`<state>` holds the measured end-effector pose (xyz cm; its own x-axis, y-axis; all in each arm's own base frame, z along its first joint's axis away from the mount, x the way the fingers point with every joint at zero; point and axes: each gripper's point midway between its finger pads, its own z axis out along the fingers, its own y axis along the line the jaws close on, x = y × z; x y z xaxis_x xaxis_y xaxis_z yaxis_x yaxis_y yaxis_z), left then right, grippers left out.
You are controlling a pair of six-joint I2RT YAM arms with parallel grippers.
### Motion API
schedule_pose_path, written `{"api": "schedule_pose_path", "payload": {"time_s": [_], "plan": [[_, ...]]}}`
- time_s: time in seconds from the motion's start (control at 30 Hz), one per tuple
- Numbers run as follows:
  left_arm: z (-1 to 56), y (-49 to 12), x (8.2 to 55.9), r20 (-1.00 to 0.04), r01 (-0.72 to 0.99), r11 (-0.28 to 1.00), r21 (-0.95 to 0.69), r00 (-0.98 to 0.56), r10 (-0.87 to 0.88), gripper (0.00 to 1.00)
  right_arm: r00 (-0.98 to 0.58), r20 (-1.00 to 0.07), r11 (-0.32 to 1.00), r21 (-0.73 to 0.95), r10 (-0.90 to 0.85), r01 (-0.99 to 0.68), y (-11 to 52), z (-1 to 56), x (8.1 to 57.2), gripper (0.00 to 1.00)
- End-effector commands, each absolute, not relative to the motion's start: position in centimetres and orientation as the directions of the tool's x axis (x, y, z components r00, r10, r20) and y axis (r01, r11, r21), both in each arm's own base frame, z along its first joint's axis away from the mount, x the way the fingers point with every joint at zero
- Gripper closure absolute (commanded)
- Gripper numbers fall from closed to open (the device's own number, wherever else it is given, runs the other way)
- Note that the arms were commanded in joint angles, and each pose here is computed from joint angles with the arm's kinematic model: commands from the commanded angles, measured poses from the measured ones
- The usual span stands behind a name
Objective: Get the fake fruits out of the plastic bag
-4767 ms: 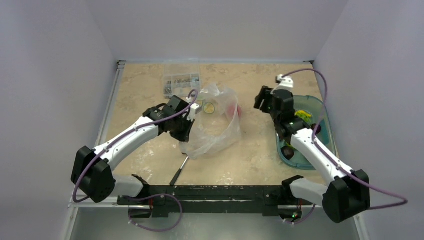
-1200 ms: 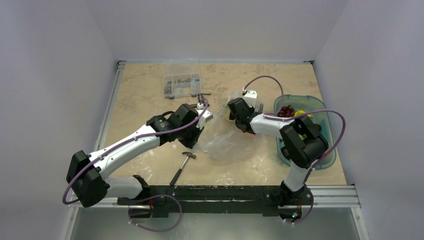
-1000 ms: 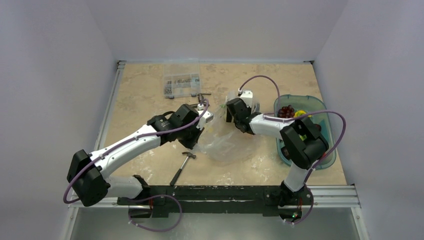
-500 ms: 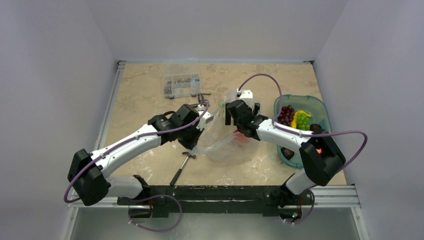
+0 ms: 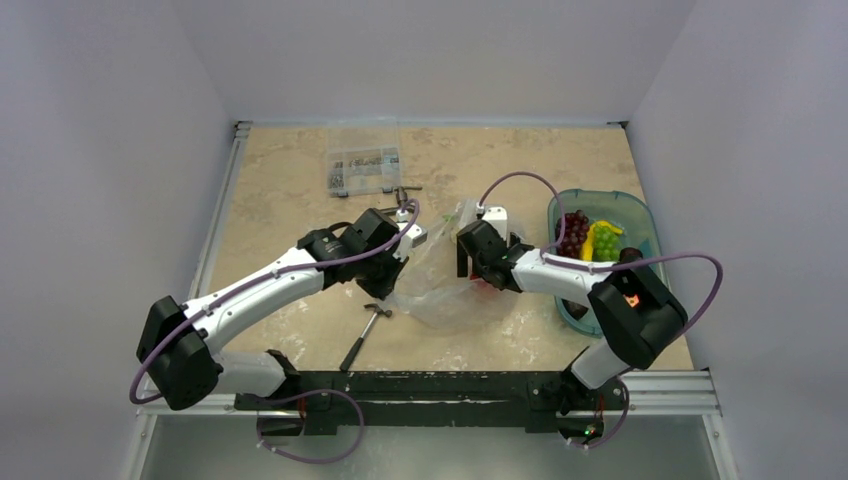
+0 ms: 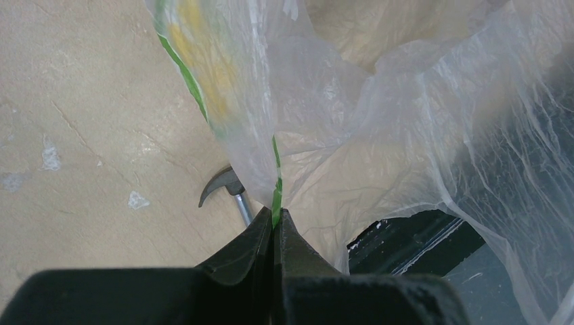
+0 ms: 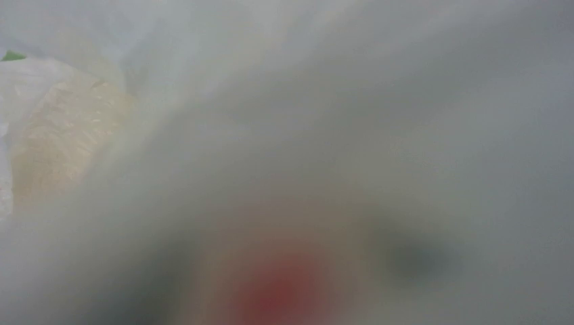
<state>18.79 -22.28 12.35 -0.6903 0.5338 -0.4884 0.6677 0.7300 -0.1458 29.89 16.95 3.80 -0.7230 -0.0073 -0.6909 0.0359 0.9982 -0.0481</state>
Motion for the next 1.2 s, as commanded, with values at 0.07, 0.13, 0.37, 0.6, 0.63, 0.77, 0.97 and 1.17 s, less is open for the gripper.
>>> {"api": "schedule_pose_path", "payload": {"time_s": [0.07,0.13,0.37,0.6,0.63,0.77,0.97,1.17], "plan": [[13.5,-22.9,19.4,-0.517,0.687,0.713,-0.140,-0.665,0.539,1.00,-0.723,-0.690,1.000,0.014,0.021,0.015,18.9,3.6,30.4,0.22],[13.5,-22.9,19.5,-0.519,0.686,0.715,-0.137,-0.664,0.538,1.00,-0.717,-0.696,1.000,0.025,0.021,0.005,19.4,4.0,30.7,0.33],[13.5,-22.8,19.6,-0.516,0.684,0.718,-0.128,-0.664,0.540,1.00,-0.651,-0.757,0.990,0.124,0.046,-0.073,22.3,8.0,32.3,0.70],[13.5,-22.7,19.9,-0.520,0.679,0.725,-0.115,-0.663,0.538,1.00,-0.558,-0.826,0.965,0.205,0.082,-0.161,25.2,13.6,34.6,0.91],[13.5,-22.6,19.9,-0.520,0.678,0.727,-0.111,-0.663,0.539,1.00,-0.547,-0.832,0.961,0.216,0.091,-0.170,25.5,14.3,34.8,0.93],[13.6,-22.2,20.2,-0.525,0.670,0.738,-0.087,-0.660,0.538,1.00,-0.510,-0.851,0.944,0.257,0.121,-0.206,26.6,17.0,35.4,1.00],[13.7,-21.6,21.0,-0.540,0.622,0.781,-0.051,-0.675,0.503,1.00,-0.451,-0.870,0.893,0.351,0.198,-0.283,27.4,21.5,34.5,1.00],[13.5,-20.9,21.8,-0.538,0.568,0.823,-0.018,-0.699,0.470,1.00,-0.406,-0.860,0.788,0.471,0.310,-0.397,28.2,27.5,32.2,1.00]]}}
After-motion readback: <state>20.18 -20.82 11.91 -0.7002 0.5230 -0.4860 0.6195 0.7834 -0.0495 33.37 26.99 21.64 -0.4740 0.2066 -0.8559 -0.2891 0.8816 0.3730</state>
